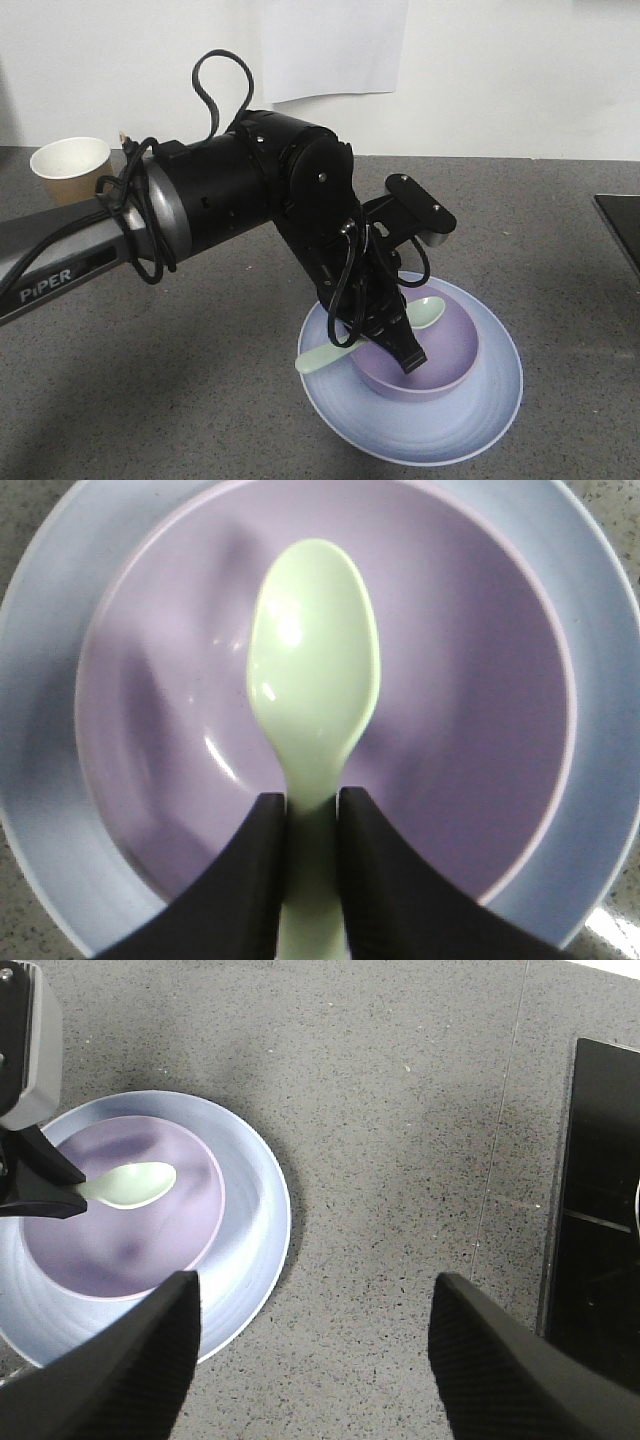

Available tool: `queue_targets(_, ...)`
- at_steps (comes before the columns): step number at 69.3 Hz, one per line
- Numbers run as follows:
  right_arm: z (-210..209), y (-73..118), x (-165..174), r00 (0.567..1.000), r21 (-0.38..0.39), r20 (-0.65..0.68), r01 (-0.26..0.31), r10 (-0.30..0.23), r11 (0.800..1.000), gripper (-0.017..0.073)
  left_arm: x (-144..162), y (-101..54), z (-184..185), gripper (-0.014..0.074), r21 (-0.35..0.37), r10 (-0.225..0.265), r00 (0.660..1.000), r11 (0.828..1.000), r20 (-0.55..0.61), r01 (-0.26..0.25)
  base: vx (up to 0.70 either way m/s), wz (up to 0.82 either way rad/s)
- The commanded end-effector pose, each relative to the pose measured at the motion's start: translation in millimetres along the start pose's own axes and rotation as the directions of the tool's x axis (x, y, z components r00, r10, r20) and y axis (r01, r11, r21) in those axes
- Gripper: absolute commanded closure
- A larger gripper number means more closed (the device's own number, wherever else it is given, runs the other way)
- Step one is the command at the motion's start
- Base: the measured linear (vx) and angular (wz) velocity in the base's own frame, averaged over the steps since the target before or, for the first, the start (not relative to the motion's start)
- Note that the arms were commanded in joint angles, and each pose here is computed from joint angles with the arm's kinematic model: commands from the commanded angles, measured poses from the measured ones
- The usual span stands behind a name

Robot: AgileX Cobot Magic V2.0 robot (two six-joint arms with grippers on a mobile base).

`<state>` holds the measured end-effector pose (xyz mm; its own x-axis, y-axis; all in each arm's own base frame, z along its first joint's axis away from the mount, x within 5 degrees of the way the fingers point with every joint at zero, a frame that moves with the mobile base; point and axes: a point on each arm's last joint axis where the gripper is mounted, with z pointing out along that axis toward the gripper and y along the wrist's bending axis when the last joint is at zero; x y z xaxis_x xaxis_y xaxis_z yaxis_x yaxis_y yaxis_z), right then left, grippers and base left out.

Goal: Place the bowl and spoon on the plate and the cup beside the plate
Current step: 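Lower the spoon into the bowl and open the left gripper, then move the left gripper over the brown paper cup and lower onto its rim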

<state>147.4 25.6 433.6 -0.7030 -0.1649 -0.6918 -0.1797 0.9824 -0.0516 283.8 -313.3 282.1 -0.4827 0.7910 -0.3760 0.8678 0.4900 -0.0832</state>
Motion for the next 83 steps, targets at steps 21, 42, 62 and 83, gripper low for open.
queue_targets(21, -8.9, -1.3, -9.0, 0.996, 0.005, 0.093, -0.008, 0.008, 1.000, 0.0095, -9.7, -7.6, -32.9, 0.0246, -0.005, -0.001, 0.992, 1.000, 0.123, 0.002, 0.00, 0.00)
queue_targets(42, -8.9, -1.3, -9.1, 0.996, 0.006, 0.094, -0.008, 0.008, 1.000, 0.0095, -10.7, -11.1, -62.3, 0.0240, -0.035, 0.013, 0.976, 0.999, 0.217, -0.005, 0.00, 0.00)
queue_targets(62, -8.9, -1.4, -9.1, 0.996, 0.007, 0.094, -0.003, 0.002, 1.000, 0.0095, 5.9, 10.7, -127.5, 0.0242, -0.091, -0.076, 0.931, 0.989, 0.357, 0.115, 0.00, 0.00)
queue_targets(83, -8.9, -1.4, -9.1, 0.996, 0.007, 0.094, -0.003, 0.002, 1.000, 0.0095, 49.6, 52.8, -202.7, 0.0242, -0.301, -0.187, 0.862, 0.884, 0.472, 0.357, 0.00, 0.00)
